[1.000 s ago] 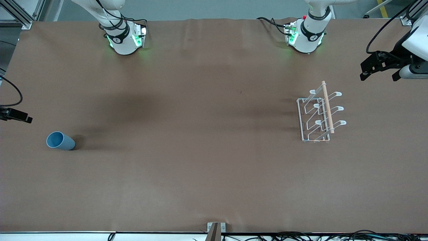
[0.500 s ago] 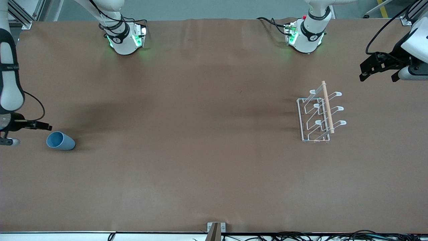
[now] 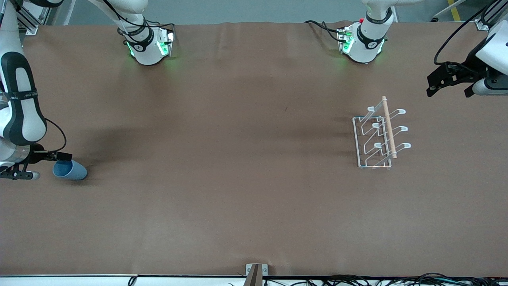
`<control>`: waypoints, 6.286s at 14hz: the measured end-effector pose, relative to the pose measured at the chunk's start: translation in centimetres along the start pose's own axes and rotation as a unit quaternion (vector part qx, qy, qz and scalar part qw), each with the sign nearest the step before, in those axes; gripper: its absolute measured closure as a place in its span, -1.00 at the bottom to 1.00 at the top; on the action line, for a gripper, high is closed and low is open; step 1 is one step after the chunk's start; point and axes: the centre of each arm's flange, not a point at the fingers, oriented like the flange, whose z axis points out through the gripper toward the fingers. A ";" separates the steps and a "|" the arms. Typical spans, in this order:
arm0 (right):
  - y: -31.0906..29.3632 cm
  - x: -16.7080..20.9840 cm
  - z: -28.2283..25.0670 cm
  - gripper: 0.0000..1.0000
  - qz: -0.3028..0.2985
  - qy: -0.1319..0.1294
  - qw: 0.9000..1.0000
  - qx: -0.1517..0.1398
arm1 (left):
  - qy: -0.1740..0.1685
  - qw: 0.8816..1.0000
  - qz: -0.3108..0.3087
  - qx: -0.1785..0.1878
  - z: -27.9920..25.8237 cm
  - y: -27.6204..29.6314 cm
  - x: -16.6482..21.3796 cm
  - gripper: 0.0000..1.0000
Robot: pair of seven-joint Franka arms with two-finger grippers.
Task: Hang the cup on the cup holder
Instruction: 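Reach the right gripper down to the blue cup and grasp it, then lift the blue cup with the right gripper toward the table middle, then grasp the cup rim with the left gripper while the right gripper holds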
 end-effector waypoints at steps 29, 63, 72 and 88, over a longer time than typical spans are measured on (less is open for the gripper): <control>-15.7 -1.4 -11.6 0.89 -0.082 -0.073 0.987 0.114 | 0.000 1.000 0.000 0.000 0.0 0.0 0.0 -1.00; -62.5 -13.2 -3.6 0.89 -0.023 -0.215 0.744 0.632 | -0.019 0.918 0.390 -0.074 6.1 38.9 -7.0 -1.00; -62.6 -13.1 -3.6 0.89 -0.024 -0.216 0.744 0.632 | 0.000 0.813 0.582 -0.034 10.0 42.5 -7.4 -1.00; -62.7 -13.2 -3.2 0.87 -0.023 -0.218 0.744 0.631 | 0.011 0.774 0.633 -0.009 14.9 43.0 -5.9 -1.00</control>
